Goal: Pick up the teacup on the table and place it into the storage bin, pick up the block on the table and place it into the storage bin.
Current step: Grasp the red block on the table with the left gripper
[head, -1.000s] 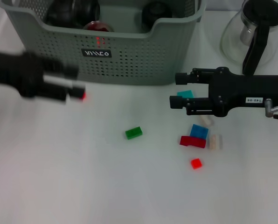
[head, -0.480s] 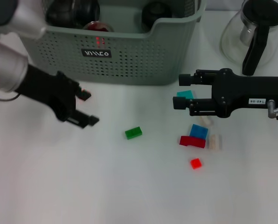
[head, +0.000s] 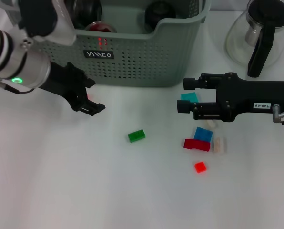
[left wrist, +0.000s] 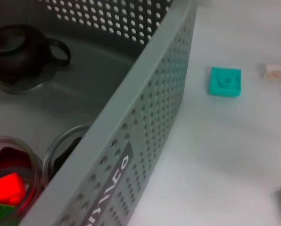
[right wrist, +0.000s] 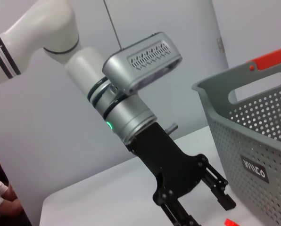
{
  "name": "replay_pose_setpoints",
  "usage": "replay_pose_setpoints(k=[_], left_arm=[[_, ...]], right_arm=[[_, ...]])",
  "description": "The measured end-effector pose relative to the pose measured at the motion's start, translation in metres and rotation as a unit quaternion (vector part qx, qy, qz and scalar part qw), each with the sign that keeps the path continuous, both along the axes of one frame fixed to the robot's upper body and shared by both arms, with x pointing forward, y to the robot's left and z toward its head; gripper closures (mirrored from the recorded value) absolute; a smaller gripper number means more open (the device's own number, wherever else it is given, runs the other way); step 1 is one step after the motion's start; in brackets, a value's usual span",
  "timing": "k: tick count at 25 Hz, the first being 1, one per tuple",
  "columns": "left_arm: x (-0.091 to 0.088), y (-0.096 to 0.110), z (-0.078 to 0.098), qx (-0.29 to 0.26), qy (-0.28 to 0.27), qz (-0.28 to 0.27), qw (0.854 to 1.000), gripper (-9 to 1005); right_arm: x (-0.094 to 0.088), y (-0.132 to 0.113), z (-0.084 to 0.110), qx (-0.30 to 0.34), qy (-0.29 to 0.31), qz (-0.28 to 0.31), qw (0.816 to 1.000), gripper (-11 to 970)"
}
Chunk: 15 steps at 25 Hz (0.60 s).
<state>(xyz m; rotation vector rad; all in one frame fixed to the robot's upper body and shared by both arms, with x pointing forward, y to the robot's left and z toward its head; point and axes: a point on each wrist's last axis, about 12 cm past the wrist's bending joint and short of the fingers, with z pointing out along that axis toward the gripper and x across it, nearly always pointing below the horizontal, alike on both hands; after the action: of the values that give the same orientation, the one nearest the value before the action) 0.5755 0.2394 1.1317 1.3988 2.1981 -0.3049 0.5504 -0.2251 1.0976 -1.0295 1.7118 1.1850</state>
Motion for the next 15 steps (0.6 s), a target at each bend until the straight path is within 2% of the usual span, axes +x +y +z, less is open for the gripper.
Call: replay_pose_setpoints(k=[15], left_arm=[[0.008,0.0,-0.024,0.048,-0.016,0.019,0.999,271]], right_arm=[[0.003,0.0,0.0,-0.005,-0.003,-0.008,1.0,199]])
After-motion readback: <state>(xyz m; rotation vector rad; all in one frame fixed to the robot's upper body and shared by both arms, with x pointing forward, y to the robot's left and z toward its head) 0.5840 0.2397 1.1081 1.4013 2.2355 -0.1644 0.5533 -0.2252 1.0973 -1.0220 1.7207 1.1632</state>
